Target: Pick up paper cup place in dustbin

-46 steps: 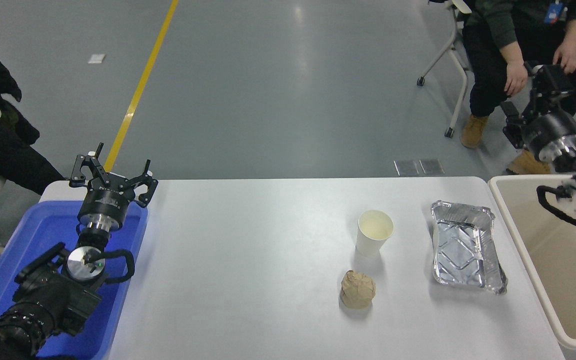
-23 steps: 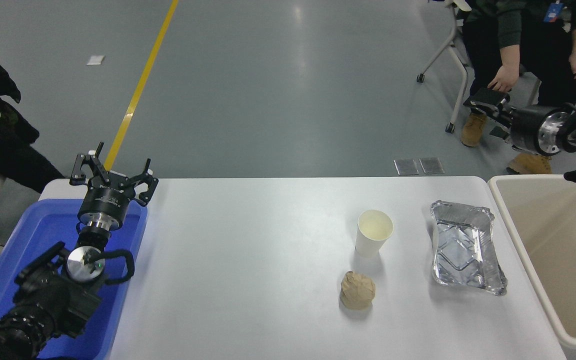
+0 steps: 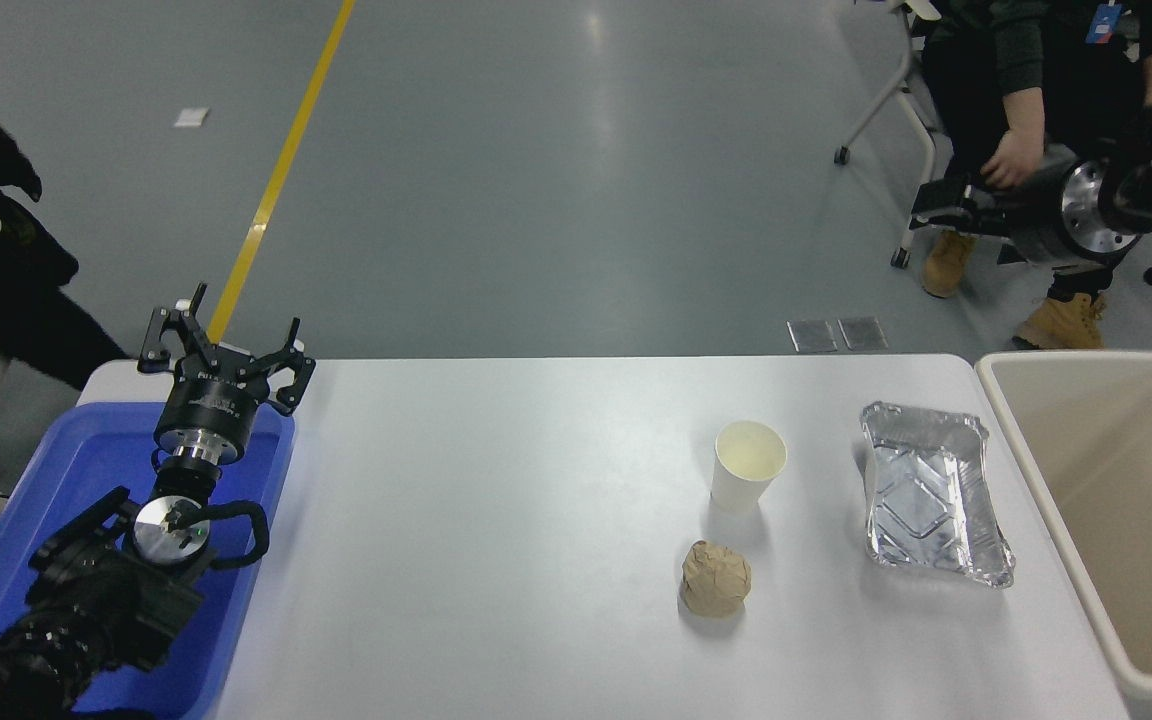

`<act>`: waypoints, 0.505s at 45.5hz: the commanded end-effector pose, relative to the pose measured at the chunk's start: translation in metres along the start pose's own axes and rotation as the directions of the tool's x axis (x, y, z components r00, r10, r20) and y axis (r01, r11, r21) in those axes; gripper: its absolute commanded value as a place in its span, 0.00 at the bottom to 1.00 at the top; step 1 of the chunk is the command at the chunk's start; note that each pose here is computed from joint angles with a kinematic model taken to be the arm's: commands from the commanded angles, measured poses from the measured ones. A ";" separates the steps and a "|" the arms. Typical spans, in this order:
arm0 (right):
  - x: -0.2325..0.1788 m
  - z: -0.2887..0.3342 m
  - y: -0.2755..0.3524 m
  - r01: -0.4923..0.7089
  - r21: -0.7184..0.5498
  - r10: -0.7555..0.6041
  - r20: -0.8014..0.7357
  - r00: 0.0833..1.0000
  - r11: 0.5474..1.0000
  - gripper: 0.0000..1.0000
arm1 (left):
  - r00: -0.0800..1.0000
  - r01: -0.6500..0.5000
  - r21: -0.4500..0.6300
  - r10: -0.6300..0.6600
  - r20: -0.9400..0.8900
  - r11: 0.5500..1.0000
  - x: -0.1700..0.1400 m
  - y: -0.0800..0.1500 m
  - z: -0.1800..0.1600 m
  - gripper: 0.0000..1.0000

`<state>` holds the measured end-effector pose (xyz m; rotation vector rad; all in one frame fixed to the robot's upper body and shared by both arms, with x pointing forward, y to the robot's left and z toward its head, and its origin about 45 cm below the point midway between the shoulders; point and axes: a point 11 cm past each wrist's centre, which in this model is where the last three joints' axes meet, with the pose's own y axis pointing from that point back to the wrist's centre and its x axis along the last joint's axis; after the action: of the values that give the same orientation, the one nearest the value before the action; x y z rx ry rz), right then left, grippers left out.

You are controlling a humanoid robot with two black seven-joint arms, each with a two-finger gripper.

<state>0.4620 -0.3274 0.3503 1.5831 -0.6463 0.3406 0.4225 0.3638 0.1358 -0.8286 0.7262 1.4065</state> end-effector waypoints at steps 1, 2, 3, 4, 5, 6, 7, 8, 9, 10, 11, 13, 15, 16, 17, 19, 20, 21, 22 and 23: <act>0.002 -0.025 0.036 0.145 -0.054 -0.149 -0.068 0.987 0.988 1.00 | 1.000 0.000 0.000 0.000 0.001 1.000 0.000 0.000 0.000 0.99; 0.002 -0.026 0.039 0.161 -0.054 -0.165 -0.068 0.984 0.985 1.00 | 1.000 0.000 0.000 0.000 0.001 1.000 0.000 0.000 0.000 0.99; 0.002 -0.027 0.042 0.175 -0.053 -0.179 -0.067 0.982 0.983 1.00 | 1.000 0.000 0.001 0.000 -0.001 1.000 0.000 0.000 -0.001 0.99; 0.001 -0.029 0.044 0.186 -0.052 -0.190 -0.068 0.979 0.981 1.00 | 1.000 0.000 -0.001 0.000 -0.001 1.000 0.000 0.000 0.000 0.99; 0.000 -0.029 0.045 0.199 -0.053 -0.202 -0.068 0.977 0.979 1.00 | 1.000 0.000 -0.001 0.000 -0.001 1.000 0.000 0.000 0.000 0.99; -0.002 -0.030 0.046 0.211 -0.055 -0.215 -0.068 0.974 0.976 1.00 | 1.000 0.000 0.000 0.000 0.001 1.000 0.000 0.000 0.000 0.99; -0.004 -0.031 0.047 0.219 -0.056 -0.223 -0.070 0.972 0.974 1.00 | 1.000 0.000 0.000 0.000 0.001 1.000 0.000 0.000 0.000 0.99; -0.005 -0.032 0.048 0.226 -0.056 -0.230 -0.072 0.971 0.973 1.00 | 1.000 0.000 0.000 0.000 0.001 1.000 0.000 0.000 0.000 0.99; -0.006 -0.034 0.049 0.229 -0.058 -0.233 -0.080 0.969 0.972 1.00 | 1.000 0.000 0.001 0.000 -0.001 1.000 0.000 0.000 -0.001 0.99; -0.006 -0.036 0.050 0.231 -0.060 -0.236 -0.088 0.968 0.971 1.00 | 1.000 0.000 0.000 0.000 0.001 1.000 0.000 0.000 0.000 0.99; -0.008 -0.038 0.051 0.235 -0.064 -0.240 -0.096 0.966 0.970 1.00 | 1.000 0.000 0.000 0.000 0.001 1.000 0.000 0.000 0.000 0.99; -0.010 -0.041 0.052 0.244 -0.064 -0.250 -0.105 0.963 0.968 1.00 | 1.000 0.000 0.000 0.000 0.001 1.000 0.000 0.000 0.000 0.99; -0.013 -0.043 0.052 0.253 -0.064 -0.259 -0.111 0.960 0.965 1.00 | 1.000 -0.001 0.000 0.001 0.001 1.000 0.000 0.000 0.000 0.99; -0.015 -0.045 0.052 0.258 -0.064 -0.264 -0.114 0.958 0.964 1.00 | 1.000 0.000 0.000 0.000 0.001 1.000 0.000 0.000 0.000 0.99; -0.018 -0.046 0.051 0.268 -0.063 -0.273 -0.116 0.955 0.961 1.00 | 1.000 0.000 0.000 0.000 0.001 1.000 0.000 0.000 0.000 0.99; -0.025 -0.048 0.050 0.286 -0.062 -0.292 -0.118 0.949 0.956 1.00 | 1.000 0.000 0.000 0.000 0.001 1.000 0.000 0.000 0.000 0.99; -0.026 -0.049 0.049 0.288 -0.060 -0.294 -0.120 0.948 0.956 1.00 | 1.000 0.000 0.001 0.000 -0.001 1.000 0.000 0.000 -0.001 0.99; -0.028 -0.049 0.048 0.291 -0.058 -0.296 -0.120 0.947 0.955 1.00 | 1.000 0.000 0.000 0.000 0.001 1.000 0.000 0.000 0.000 0.99; -0.029 -0.049 0.048 0.293 -0.059 -0.298 -0.121 0.947 0.954 1.00 | 1.000 -0.002 -0.001 0.002 0.000 1.000 0.000 0.000 0.000 0.99; -0.029 -0.051 0.048 0.291 -0.058 -0.296 -0.125 0.947 0.955 1.00 | 1.000 -0.001 0.000 0.001 0.001 1.000 0.000 0.000 0.000 0.99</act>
<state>0.4314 -0.2871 0.3831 1.5741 -0.3793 0.2283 0.4225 0.3637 0.1357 -0.8281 0.7263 1.4064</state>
